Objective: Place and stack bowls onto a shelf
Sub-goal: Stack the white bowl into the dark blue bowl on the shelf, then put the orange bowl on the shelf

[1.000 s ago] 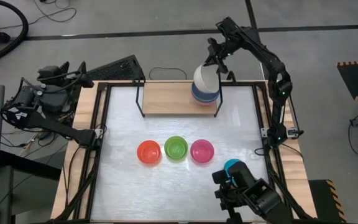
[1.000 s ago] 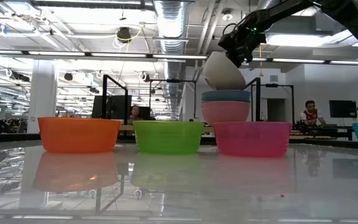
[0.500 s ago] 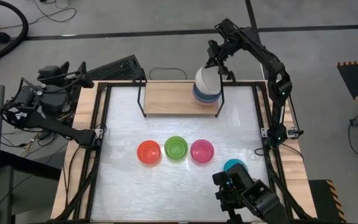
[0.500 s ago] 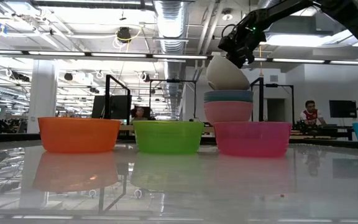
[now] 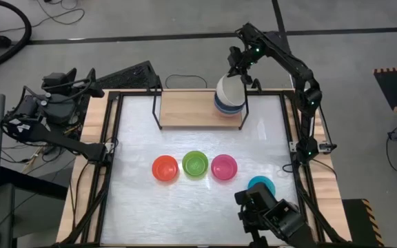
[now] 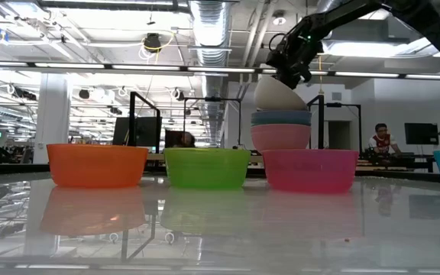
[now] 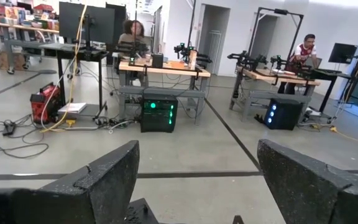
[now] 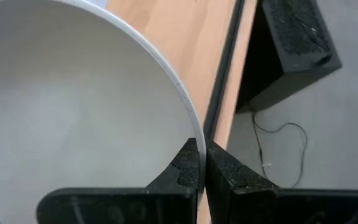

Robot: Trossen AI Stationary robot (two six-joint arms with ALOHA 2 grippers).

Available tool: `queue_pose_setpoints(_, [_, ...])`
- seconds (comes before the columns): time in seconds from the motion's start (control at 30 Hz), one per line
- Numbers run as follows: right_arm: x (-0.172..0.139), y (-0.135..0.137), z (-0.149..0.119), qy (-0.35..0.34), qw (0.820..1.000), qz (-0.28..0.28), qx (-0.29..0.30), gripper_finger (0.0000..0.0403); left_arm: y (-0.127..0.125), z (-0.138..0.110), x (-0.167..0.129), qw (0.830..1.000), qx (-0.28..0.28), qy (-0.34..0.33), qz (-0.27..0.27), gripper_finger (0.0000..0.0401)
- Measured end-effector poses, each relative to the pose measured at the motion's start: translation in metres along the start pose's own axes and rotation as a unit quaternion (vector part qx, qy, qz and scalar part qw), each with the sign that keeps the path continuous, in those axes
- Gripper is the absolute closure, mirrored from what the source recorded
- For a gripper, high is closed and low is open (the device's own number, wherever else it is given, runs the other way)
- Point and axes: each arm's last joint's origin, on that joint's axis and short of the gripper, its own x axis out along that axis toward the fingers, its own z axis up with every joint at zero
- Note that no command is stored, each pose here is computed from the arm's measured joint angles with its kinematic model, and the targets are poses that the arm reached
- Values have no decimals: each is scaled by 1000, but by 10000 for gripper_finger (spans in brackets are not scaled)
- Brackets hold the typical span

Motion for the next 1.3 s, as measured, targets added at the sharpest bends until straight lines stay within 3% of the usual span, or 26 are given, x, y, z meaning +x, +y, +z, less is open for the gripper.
queue_pose_setpoints(0.23, [16,-1,-2,20,1000,17,7,372,0,0,0,1000,-8,0,0,90])
queue_pose_setpoints(0.6, [41,3,0,114,993,18,12,367,0,0,0,1000,-6,1,-1,90])
queue_pose_setpoints(0.87, [37,-4,5,130,989,-40,63,271,0,0,0,1000,4,0,0,90])
queue_pose_setpoints(1.03, [27,-8,10,119,989,-57,65,215,0,0,0,1000,4,0,0,90])
queue_pose_setpoints(1.3, [4,-11,31,54,992,-80,76,184,-1,-1,0,1000,5,12,-17,90])
